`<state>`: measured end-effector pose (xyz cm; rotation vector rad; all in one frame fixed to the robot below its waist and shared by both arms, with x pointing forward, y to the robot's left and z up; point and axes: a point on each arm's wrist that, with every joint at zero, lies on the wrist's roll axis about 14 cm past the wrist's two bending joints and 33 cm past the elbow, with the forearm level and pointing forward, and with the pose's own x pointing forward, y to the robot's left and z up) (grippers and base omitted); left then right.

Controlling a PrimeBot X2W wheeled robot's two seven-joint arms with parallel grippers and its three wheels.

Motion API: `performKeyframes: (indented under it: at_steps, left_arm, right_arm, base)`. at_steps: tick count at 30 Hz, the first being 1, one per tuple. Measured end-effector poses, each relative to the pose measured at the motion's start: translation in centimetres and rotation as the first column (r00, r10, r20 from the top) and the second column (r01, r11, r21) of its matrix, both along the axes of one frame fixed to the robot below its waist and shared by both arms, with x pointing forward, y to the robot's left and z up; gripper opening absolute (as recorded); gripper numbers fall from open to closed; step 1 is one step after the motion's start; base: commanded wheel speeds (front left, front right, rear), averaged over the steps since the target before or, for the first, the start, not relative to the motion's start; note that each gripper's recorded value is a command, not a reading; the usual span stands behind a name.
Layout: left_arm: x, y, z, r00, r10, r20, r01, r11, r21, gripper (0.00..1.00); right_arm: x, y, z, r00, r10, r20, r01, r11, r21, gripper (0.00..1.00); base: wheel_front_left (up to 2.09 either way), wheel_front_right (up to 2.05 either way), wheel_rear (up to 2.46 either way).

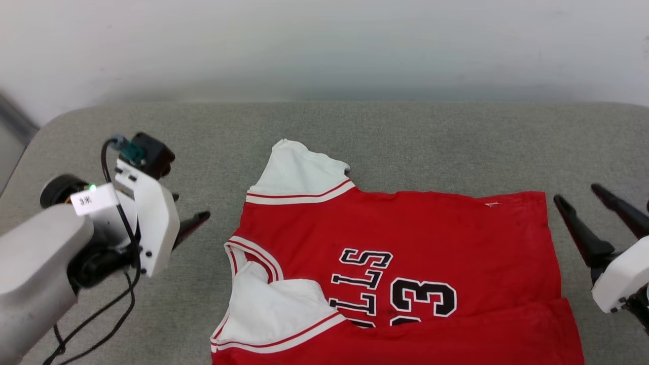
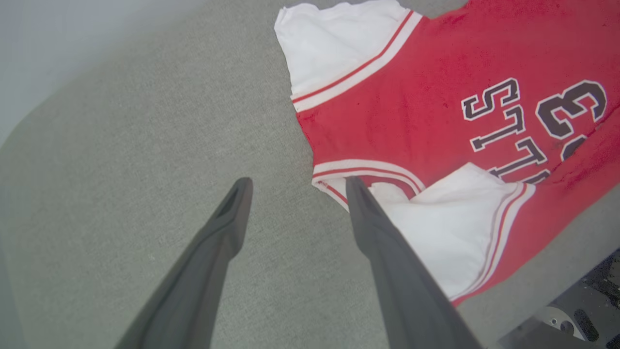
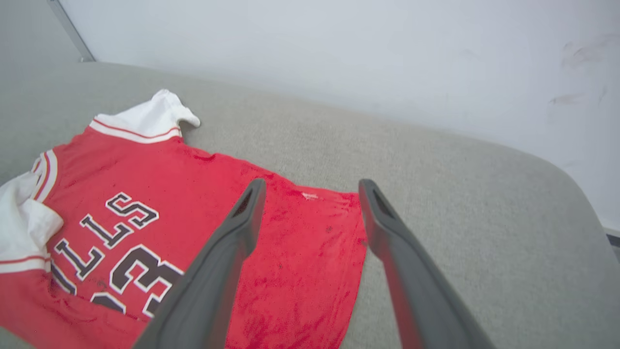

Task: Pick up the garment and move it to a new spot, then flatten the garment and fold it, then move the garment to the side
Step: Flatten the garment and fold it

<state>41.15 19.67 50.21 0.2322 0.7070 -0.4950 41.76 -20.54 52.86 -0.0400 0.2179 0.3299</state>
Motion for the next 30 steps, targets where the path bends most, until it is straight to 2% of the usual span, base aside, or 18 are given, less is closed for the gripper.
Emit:
performKeyframes:
  at_steps: [4, 9, 14, 19, 25, 30]
  left_arm:
    - [4.1, -0.9, 2.9, 0.994, 0.009, 0.113, -0.007, 1.000, -0.014, 1.00]
    - [9.1, -2.4, 4.5, 0.986, 0.026, 0.162, -0.020, 0.999, -0.036, 1.00]
    - [13.5, -3.3, 4.0, 0.995, 0.059, 0.077, -0.054, 0.996, -0.065, 1.00]
    - [17.3, -4.3, 2.0, 0.998, 0.057, -0.034, -0.058, 0.998, -0.017, 1.00]
    - [19.1, -5.9, -3.6, 0.973, 0.031, -0.229, -0.016, 0.998, 0.068, 1.00]
    - [19.0, -6.6, -8.7, 0.937, 0.028, -0.349, 0.023, 0.990, 0.142, 1.00]
  right_arm:
    - [1.0, 0.4, 2.9, 0.983, -0.061, 0.172, 0.050, 0.997, 0.065, 1.00]
    - [1.0, 0.5, 3.7, 0.952, -0.125, 0.279, 0.105, 0.991, 0.084, 1.00]
    - [1.2, 0.6, 2.3, 0.947, -0.171, 0.273, 0.149, 0.984, 0.102, 1.00]
    - [2.0, 0.5, 0.5, 0.950, -0.194, 0.243, 0.175, 0.980, 0.099, 1.00]
    - [3.3, -0.3, -1.0, 0.950, -0.210, 0.230, 0.197, 0.977, 0.080, 1.00]
    - [3.7, -1.1, -2.2, 0.951, -0.226, 0.210, 0.219, 0.974, 0.059, 1.00]
  base:
    - [0.00, 0.00, 0.00]
    - [0.00, 0.00, 0.00]
    - [0.00, 0.00, 0.00]
    - [0.00, 0.00, 0.00]
    - [0.00, 0.00, 0.00]
    - [0.00, 0.00, 0.00]
